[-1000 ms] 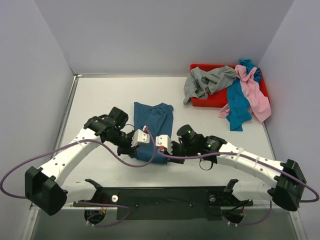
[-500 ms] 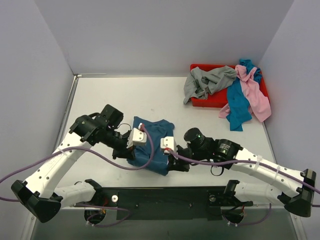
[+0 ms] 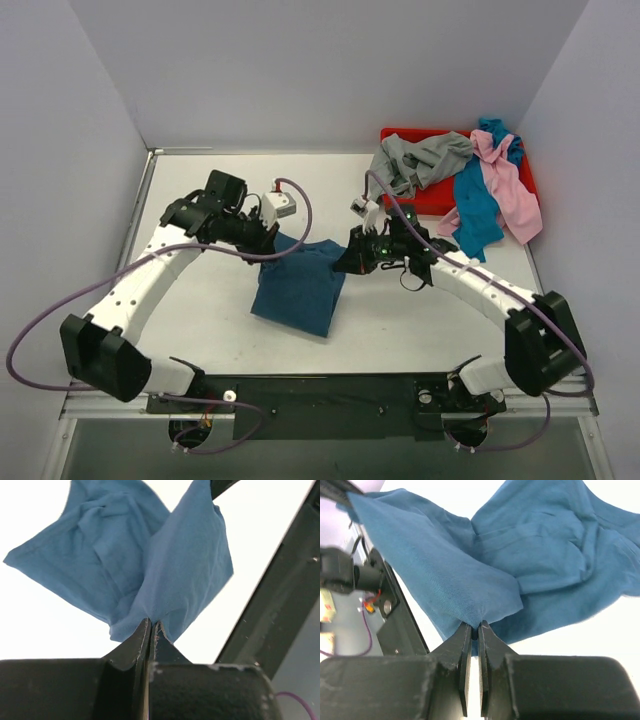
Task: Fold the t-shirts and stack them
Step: Fold the long partially folded tshirt into a neat square
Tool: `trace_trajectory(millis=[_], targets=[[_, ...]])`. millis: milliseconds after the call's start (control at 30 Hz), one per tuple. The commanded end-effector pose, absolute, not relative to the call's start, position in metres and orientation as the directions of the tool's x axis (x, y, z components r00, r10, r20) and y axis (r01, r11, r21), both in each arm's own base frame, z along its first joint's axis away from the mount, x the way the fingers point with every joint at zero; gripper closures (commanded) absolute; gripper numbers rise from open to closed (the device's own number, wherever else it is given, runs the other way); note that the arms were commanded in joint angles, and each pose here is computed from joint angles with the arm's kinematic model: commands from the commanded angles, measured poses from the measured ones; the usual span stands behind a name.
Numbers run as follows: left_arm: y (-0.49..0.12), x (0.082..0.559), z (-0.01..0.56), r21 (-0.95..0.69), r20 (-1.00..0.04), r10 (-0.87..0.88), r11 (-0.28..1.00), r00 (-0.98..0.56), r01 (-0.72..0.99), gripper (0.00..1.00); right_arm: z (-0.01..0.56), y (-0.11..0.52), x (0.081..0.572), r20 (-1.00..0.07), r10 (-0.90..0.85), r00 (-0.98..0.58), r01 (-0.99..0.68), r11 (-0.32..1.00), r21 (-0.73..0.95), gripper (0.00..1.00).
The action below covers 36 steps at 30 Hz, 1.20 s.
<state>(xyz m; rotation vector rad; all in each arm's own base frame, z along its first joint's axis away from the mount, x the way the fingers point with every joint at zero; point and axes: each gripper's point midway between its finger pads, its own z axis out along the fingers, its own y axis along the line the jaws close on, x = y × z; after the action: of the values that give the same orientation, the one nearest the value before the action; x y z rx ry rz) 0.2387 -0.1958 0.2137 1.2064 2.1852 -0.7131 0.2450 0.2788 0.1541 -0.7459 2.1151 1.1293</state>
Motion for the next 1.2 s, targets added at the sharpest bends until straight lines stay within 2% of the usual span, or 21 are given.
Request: trace_trajectory(millis=[0,133,433,700,733,767,800,867,933,967,1067,1100,1167], targets=[[-0.208,0.306,0.218,-0.103,-0.740,0.509,0.560,-0.440,0.822,1.00,0.163,0.286,0.283,-0.654,-0.038,-0.756,-0.589,0.477,0.652,1.00],[-0.208,0.339,0.193,-0.179,-0.679,0.500,0.598,-0.538,0.781,1.00,0.141,0.282,0.304,-0.512,0.018,-0.859,-0.432,0.512,0.742,1.00],[-0.211,0.379,0.156,-0.196,-0.634,0.538,0.582,-0.555,0.789,1.00,0.094,0.256,0.347,-0.421,0.104,-0.901,-0.259,0.648,0.716,1.00],[-0.204,0.411,0.116,-0.195,-0.564,0.538,0.650,-0.626,0.735,1.00,0.064,0.245,0.363,-0.368,0.123,-0.922,-0.160,0.744,0.649,0.99],[-0.202,0.416,0.109,-0.197,-0.552,0.531,0.666,-0.643,0.720,0.98,0.063,0.243,0.370,-0.383,0.137,-0.913,-0.152,0.758,0.635,0.98],[-0.198,0.424,0.105,-0.172,-0.552,0.527,0.686,-0.646,0.707,0.90,0.059,0.242,0.374,-0.382,0.143,-0.913,-0.143,0.765,0.628,0.98],[-0.199,0.434,0.104,-0.159,-0.564,0.509,0.706,-0.650,0.691,0.87,0.059,0.239,0.382,-0.398,0.156,-0.904,-0.131,0.785,0.605,0.98],[-0.200,0.457,0.107,-0.116,-0.600,0.473,0.746,-0.645,0.656,0.72,0.055,0.232,0.397,-0.419,0.164,-0.893,-0.110,0.823,0.558,0.96],[-0.201,0.476,0.112,-0.100,-0.634,0.431,0.778,-0.642,0.620,0.63,0.051,0.225,0.413,-0.435,0.176,-0.883,-0.083,0.854,0.514,0.89],[-0.202,0.483,0.119,-0.097,-0.650,0.414,0.786,-0.637,0.611,0.60,0.050,0.223,0.417,-0.430,0.177,-0.885,-0.069,0.864,0.499,0.81],[-0.194,0.494,0.121,-0.103,-0.649,0.365,0.828,-0.668,0.552,0.59,0.061,0.215,0.426,-0.460,0.148,-0.875,-0.084,0.891,0.446,0.73],[-0.188,0.495,0.122,-0.103,-0.649,0.354,0.836,-0.674,0.538,0.59,0.075,0.215,0.432,-0.492,0.141,-0.859,-0.103,0.894,0.436,0.68],[-0.178,0.497,0.139,-0.076,-0.681,0.334,0.852,-0.651,0.517,0.58,0.090,0.207,0.430,-0.520,0.110,-0.847,-0.117,0.916,0.384,0.66]])
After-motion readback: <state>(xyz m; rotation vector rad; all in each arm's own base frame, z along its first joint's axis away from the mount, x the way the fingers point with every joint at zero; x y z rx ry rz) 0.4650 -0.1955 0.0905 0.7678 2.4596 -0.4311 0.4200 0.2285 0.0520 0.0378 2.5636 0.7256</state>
